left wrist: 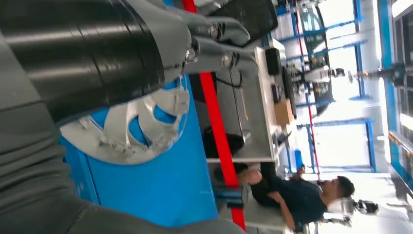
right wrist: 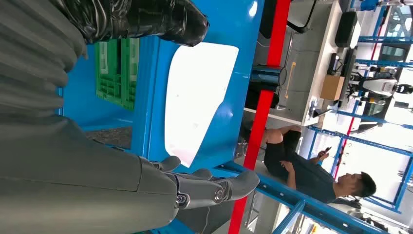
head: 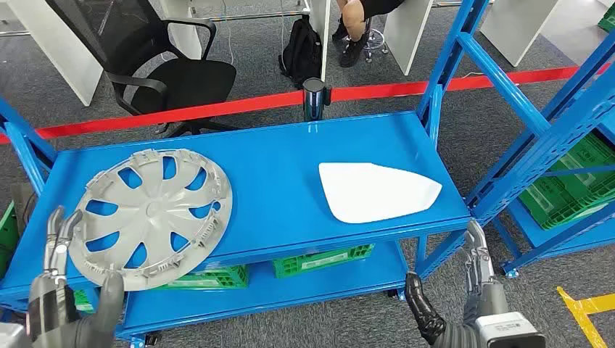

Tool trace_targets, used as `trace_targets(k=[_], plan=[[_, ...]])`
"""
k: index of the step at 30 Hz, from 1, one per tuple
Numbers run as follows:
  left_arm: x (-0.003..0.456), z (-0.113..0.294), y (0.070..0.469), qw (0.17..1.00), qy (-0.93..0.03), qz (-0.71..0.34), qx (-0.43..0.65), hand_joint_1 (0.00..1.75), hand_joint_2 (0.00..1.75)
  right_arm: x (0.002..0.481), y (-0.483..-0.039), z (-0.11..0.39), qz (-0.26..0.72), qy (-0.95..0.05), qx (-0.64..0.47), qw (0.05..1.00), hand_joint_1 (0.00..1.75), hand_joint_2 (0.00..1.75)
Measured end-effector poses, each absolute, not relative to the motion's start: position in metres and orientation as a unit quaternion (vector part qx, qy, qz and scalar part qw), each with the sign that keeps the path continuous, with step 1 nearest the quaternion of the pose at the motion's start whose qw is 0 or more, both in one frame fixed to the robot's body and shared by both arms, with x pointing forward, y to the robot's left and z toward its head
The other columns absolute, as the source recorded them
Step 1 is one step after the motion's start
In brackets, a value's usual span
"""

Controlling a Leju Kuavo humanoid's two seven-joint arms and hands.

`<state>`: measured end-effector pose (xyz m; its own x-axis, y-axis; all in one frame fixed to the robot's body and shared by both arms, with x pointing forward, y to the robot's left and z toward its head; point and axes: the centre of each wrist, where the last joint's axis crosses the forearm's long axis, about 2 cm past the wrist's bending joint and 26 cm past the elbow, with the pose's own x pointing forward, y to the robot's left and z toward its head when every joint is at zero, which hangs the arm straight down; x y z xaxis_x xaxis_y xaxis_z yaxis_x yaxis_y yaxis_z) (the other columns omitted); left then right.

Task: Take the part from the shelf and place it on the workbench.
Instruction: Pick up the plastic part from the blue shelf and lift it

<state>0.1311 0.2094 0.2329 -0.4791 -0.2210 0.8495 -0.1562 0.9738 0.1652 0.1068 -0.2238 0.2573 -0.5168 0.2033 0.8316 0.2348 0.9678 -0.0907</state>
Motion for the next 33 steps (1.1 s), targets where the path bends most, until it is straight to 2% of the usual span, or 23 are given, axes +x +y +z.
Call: trace_targets(k=[1,2,4,13,19,33], plan=[[0.131,0.233,0.209,0.499,-0.859,-0.034,0.111,0.0,0.58,0.107,-0.224,0.257,-0.016,-0.87,-0.126,0.476,0.0,1.75],[0.131,0.233,0.209,0.5,-0.858,-0.036,0.112,0.0,0.87,0.106,-0.224,0.257,-0.016,-0.87,-0.126,0.476,0.0,1.75],[0.13,0.232,0.209,0.503,-0.856,-0.041,0.116,0.0,1.75,0.106,-0.224,0.256,-0.017,-0.869,-0.127,0.477,0.0,1.75],[0.127,0.232,0.208,0.501,-0.851,-0.062,0.144,0.0,1.75,0.107,-0.226,0.254,-0.02,-0.868,-0.127,0.48,0.0,1.75],[0.123,0.233,0.207,0.491,-0.832,-0.095,0.241,0.0,1.75,0.107,-0.226,0.254,-0.017,-0.867,-0.133,0.48,0.0,1.75],[0.132,0.228,0.201,0.486,-0.795,-0.144,0.333,0.0,1.75,0.117,-0.224,0.259,-0.015,-0.872,-0.141,0.468,0.0,1.75]])
